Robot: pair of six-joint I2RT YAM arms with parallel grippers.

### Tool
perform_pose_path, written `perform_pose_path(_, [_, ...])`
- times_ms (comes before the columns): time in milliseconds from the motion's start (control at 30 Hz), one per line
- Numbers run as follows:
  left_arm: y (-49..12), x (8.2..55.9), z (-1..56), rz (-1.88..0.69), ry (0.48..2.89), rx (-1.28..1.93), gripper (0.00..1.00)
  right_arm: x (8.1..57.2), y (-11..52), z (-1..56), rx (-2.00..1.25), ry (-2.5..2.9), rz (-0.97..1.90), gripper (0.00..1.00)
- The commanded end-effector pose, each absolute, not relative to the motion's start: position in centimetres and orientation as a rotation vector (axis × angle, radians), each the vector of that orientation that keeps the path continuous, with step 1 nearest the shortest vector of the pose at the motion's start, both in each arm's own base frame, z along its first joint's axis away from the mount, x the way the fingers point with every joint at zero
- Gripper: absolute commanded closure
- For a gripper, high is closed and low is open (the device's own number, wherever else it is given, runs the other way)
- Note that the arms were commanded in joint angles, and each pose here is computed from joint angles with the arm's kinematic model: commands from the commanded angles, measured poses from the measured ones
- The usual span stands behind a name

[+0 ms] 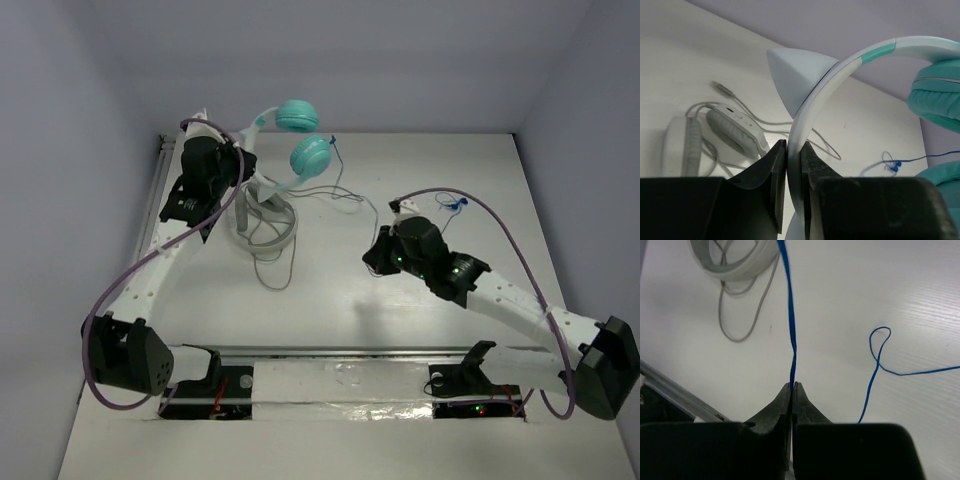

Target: Wrap the headphones

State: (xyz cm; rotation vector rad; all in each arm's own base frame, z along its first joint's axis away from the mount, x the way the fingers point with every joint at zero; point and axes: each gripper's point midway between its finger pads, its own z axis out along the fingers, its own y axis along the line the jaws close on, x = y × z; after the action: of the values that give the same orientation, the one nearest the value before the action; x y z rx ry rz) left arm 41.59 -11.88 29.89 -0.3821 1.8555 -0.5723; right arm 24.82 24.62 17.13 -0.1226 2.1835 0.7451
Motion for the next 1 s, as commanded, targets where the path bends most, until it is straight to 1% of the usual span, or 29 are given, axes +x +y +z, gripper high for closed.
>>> perform_pose_path(0, [-8.6,40.3,40.0,-0.567,1.462,-0.466,1.00,22.5,24.6,15.7,-0.241,2.311,0.514,1.00])
perform_pose_path(33, [-8.0,40.2,40.0,-0.543,1.456,-0.484,1.00,22.6,24.3,15.0,-0.254,2.356,0.417,1.00])
perform_pose_path(67, [-7.9,40.1,39.7,-0.525,1.455,-0.491,1.00,21.6,25.2,14.9,-0.305,2.364,0.388,1.00])
perform_pose_path(133, [-7.2,39.6,40.0,-0.492,1.444,-0.501,1.00,21.9,25.0,15.0,-0.293,2.355,0.281,1.00])
perform_pose_path(200, [-6.7,39.3,40.3,-0.470,1.420,-0.510,1.00,21.6,25.5,15.8,-0.308,2.347,0.247,1.00])
perform_pose_path(267, [-7.0,39.4,40.5,-0.449,1.441,-0.480,1.00,22.0,25.8,18.2,-0.271,2.290,0.250,1.00])
perform_pose_path(333, [-7.8,39.7,39.5,-0.429,1.477,-0.455,1.00,21.7,25.8,19.9,-0.279,2.244,0.231,1.00])
perform_pose_path(367, [-8.1,39.8,38.8,-0.414,1.490,-0.456,1.00,21.7,26.3,21.7,-0.280,2.210,0.269,1.00])
perform_pose_path(467, [-11.6,39.6,36.7,-0.411,1.557,-0.393,1.00,21.1,26.7,24.6,-0.362,2.161,0.294,1.00])
perform_pose_path(500, [-12.6,39.5,35.9,-0.406,1.581,-0.374,1.00,21.2,27.1,26.5,-0.366,2.138,0.322,1.00])
perform_pose_path(533, [-14.7,39.2,34.8,-0.418,1.615,-0.336,1.00,21.0,26.9,26.4,-0.422,2.152,0.288,1.00])
perform_pose_path(733, [-19.3,39.1,29.9,-0.437,1.739,-0.174,1.00,21.4,25.8,29.6,-0.486,2.109,0.192,1.00])
perform_pose_path(800, [-21.6,38.3,29.0,-0.460,1.763,-0.081,1.00,21.4,25.5,30.6,-0.489,2.095,0.192,1.00])
perform_pose_path(900, [-23.1,37.5,27.7,-0.428,1.783,-0.004,1.00,21.5,25.1,31.8,-0.493,2.068,0.187,1.00])
perform_pose_path(967, [-24.4,36.6,26.5,-0.474,1.813,0.069,1.00,22.0,24.3,32.2,-0.475,2.053,0.136,1.00])
